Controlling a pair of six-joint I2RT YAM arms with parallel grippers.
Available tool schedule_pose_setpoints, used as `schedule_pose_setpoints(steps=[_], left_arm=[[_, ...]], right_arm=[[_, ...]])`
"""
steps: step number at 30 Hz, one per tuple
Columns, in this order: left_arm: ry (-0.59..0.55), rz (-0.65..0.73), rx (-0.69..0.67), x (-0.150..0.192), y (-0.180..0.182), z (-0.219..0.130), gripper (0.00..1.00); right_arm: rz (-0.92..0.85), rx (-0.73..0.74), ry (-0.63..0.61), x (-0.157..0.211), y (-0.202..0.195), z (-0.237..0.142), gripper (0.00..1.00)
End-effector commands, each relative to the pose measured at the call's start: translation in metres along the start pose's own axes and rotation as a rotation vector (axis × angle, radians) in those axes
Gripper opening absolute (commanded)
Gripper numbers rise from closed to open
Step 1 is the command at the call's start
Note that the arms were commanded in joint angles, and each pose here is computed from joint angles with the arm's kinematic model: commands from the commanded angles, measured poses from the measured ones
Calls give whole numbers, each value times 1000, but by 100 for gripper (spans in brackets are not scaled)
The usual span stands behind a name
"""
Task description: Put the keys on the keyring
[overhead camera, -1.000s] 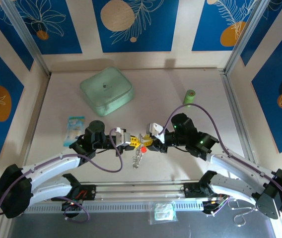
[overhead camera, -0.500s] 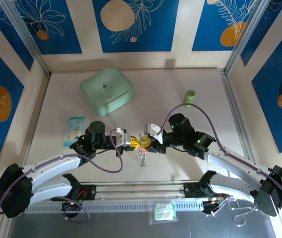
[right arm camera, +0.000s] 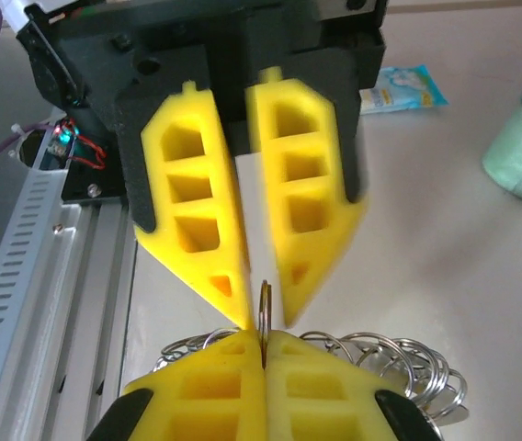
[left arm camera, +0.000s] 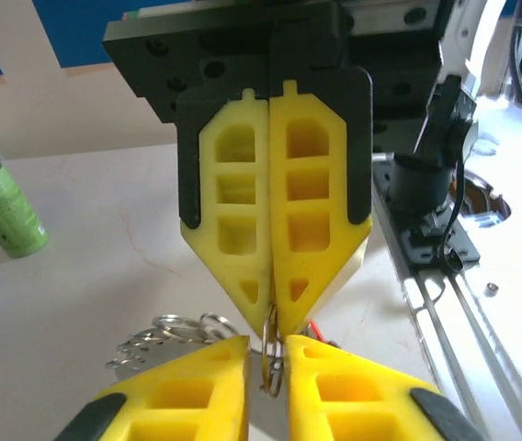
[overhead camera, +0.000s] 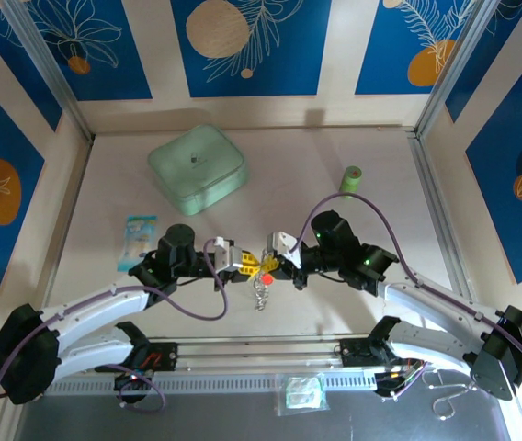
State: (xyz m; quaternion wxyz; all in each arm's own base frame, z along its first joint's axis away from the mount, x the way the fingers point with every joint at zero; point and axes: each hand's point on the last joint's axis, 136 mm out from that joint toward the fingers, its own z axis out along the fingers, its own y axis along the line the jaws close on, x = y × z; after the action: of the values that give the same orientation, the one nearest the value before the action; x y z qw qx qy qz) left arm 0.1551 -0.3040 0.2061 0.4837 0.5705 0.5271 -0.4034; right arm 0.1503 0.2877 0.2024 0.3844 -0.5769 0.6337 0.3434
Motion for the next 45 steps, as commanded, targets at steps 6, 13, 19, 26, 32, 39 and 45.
schedule_pose_setpoints(steps=[6, 13, 19, 26, 32, 39, 45], left_arm=[[121, 80, 17, -3, 0, -2, 22], [166, 73, 50, 3, -2, 2, 8], [141, 73, 65, -5, -4, 2, 0], [63, 52, 9, -12, 0, 0, 0], [23, 18, -21, -13, 1, -2, 0], [20, 15, -29, -13, 1, -3, 0], [3, 20, -32, -17, 2, -3, 0]], right_arm=[[-67, -34, 104, -7, 3, -8, 0], [-100, -53, 125, -17, 5, -5, 0], [-119, -30, 127, -22, 2, -4, 2], [-13, 34, -3, -18, -4, -19, 34], [89, 16, -7, 3, 6, -11, 36], [103, 0, 10, 13, 11, 1, 37], [96, 16, 26, 16, 7, 4, 35]])
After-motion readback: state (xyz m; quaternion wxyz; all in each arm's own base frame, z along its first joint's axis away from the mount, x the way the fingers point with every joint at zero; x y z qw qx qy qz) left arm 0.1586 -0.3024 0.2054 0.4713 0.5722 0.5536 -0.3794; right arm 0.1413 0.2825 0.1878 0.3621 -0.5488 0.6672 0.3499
